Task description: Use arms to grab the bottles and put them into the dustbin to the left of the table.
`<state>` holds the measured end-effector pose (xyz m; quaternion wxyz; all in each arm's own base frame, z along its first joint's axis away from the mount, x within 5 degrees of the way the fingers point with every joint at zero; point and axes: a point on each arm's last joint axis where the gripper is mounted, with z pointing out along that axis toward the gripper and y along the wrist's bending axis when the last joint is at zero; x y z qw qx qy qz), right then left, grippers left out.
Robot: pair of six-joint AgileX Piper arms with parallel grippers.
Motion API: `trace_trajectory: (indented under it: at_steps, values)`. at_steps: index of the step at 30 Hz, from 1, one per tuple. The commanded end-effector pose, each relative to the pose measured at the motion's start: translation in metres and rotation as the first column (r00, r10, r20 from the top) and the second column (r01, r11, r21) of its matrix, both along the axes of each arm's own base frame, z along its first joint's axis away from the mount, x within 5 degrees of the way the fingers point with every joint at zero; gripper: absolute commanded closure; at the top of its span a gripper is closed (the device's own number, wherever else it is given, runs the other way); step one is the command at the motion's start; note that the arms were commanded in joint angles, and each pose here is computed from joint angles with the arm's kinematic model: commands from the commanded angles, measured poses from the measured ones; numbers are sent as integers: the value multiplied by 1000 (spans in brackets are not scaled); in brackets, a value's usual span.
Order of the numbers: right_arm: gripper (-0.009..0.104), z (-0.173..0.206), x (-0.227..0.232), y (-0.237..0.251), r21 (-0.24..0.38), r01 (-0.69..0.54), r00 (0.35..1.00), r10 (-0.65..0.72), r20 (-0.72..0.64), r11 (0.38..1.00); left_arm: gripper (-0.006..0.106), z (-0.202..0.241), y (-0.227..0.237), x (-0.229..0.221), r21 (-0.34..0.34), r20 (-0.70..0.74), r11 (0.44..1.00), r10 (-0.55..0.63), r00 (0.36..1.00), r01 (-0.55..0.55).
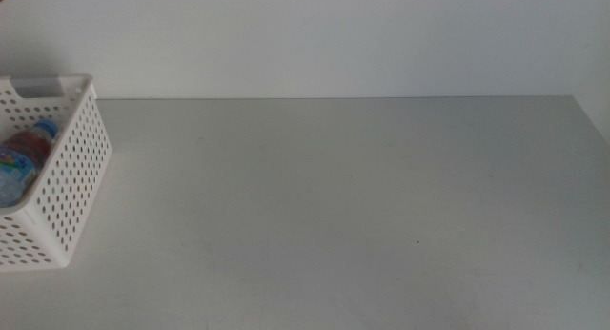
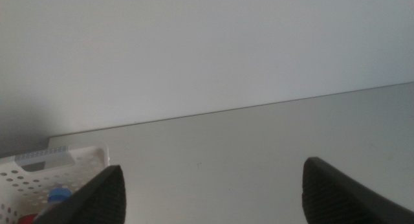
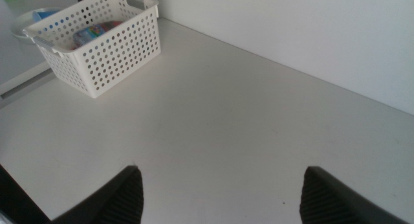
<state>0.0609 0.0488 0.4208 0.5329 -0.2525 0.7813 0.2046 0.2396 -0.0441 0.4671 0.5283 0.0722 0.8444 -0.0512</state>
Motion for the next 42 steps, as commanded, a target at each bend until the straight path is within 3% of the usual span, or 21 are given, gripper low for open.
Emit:
trace_trajectory:
  at_steps: [1,9,17,23,26,30,42]
  values:
    - [33,14,-5,-3,53,-13,997,9,73,999,7,15,2,-23,-50,145,999,-1,989,8]
    - [33,1,-11,-9,39,-11,998,8,59,999,7,-27,12,-75,-62,206,998,4,979,9]
    - [33,-49,17,7,-2,38,988,-37,151,999,7,-100,22,-129,-63,154,998,1,988,9]
    - [33,-86,32,-10,-46,257,965,-254,67,965,7,-155,30,-171,-66,174,998,2,985,10]
    - [33,-90,30,-26,-28,402,913,-398,84,915,7,-176,33,-188,-73,215,997,4,977,12]
    - [33,-93,15,-40,21,508,852,-506,136,861,7,-205,35,-199,-79,240,997,5,971,15]
    - [33,-159,-12,-47,157,556,770,-577,272,816,7,-259,35,-193,-84,268,996,10,963,14]
